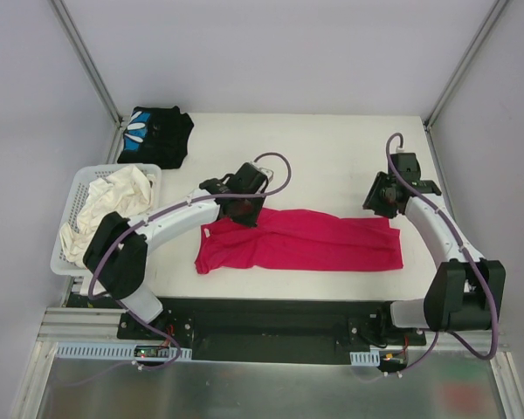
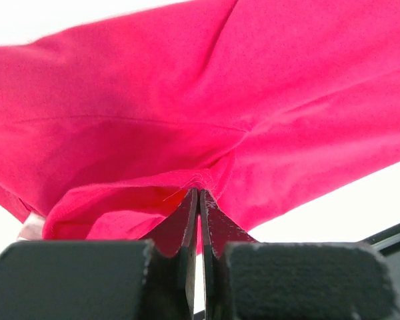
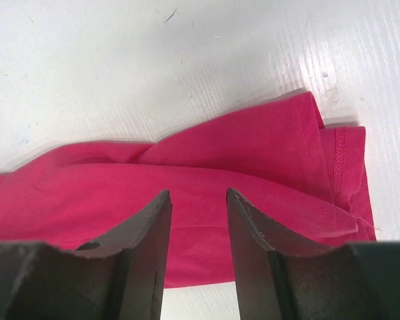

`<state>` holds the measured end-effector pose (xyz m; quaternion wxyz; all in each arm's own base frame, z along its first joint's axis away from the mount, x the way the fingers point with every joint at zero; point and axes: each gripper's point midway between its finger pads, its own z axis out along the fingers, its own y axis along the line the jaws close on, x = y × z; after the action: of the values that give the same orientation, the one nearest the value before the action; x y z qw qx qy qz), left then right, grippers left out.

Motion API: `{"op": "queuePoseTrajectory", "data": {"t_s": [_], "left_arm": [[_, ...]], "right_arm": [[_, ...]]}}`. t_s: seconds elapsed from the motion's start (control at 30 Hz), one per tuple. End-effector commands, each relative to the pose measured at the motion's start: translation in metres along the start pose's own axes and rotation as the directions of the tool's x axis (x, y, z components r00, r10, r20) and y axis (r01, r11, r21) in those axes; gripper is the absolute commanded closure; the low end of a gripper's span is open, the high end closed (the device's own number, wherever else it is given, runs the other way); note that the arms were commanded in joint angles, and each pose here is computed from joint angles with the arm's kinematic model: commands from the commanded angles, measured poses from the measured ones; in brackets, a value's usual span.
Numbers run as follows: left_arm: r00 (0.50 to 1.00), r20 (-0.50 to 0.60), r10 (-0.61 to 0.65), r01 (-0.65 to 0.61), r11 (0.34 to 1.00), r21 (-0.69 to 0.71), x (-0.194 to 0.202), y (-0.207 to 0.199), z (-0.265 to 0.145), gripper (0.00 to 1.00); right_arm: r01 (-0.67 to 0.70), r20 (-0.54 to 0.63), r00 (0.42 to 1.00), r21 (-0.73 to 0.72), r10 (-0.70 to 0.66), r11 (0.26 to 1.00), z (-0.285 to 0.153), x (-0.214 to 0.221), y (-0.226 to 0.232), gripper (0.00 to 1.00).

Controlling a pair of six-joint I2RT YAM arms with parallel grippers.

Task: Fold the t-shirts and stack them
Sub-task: Fold the other side of the tshirt into a rectangle

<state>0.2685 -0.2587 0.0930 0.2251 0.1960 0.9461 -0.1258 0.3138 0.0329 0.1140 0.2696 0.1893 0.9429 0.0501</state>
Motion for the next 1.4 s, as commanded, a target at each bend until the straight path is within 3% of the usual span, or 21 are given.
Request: {"op": "queuePoseTrajectory", "data": {"t_s": [0.0, 0.43, 0.77, 0.83, 0.93, 1.03, 1.37], "left_arm": [[1.0, -0.006, -0.03, 0.03, 0.999, -0.024, 0.016, -0.004, -0.015, 1.0], [0.999, -0.035, -0.024, 0.021, 0.997, -0.073, 0.058, -0.019, -0.015, 1.0], [0.992, -0.126, -0.007, -0.018, 0.98, -0.196, 0.097, -0.018, 0.018, 1.0], [0.988, -0.152, 0.011, -0.04, 0.981, -0.192, 0.104, -0.024, 0.023, 0.95], [0.983, -0.179, 0.03, -0.063, 0.982, -0.18, 0.11, -0.034, 0.03, 0.79], [0.984, -0.173, 0.035, -0.065, 0.983, -0.17, 0.106, -0.039, 0.029, 0.73], [0.993, -0.002, 0.119, -0.115, 0.954, -0.275, 0.038, -0.031, -0.008, 0.72]], "right_arm": [[-0.006, 0.051, 0.999, -0.032, 0.008, 0.999, -0.016, -0.01, 0.003, 0.59], [-0.001, 0.07, 0.998, -0.054, 0.005, 0.999, -0.026, -0.003, 0.002, 0.59], [0.011, 0.078, 0.997, -0.07, -0.005, 0.998, -0.029, -0.001, 0.003, 0.59], [0.009, 0.075, 0.997, -0.069, -0.004, 0.998, -0.029, 0.001, 0.002, 0.59], [0.01, 0.088, 0.996, -0.077, -0.003, 0.997, -0.032, 0.0, 0.003, 0.59], [0.014, 0.098, 0.995, -0.078, -0.007, 0.997, -0.035, -0.003, 0.003, 0.58], [0.012, 0.095, 0.995, -0.08, -0.004, 0.997, -0.034, -0.008, 0.006, 0.58]]}}
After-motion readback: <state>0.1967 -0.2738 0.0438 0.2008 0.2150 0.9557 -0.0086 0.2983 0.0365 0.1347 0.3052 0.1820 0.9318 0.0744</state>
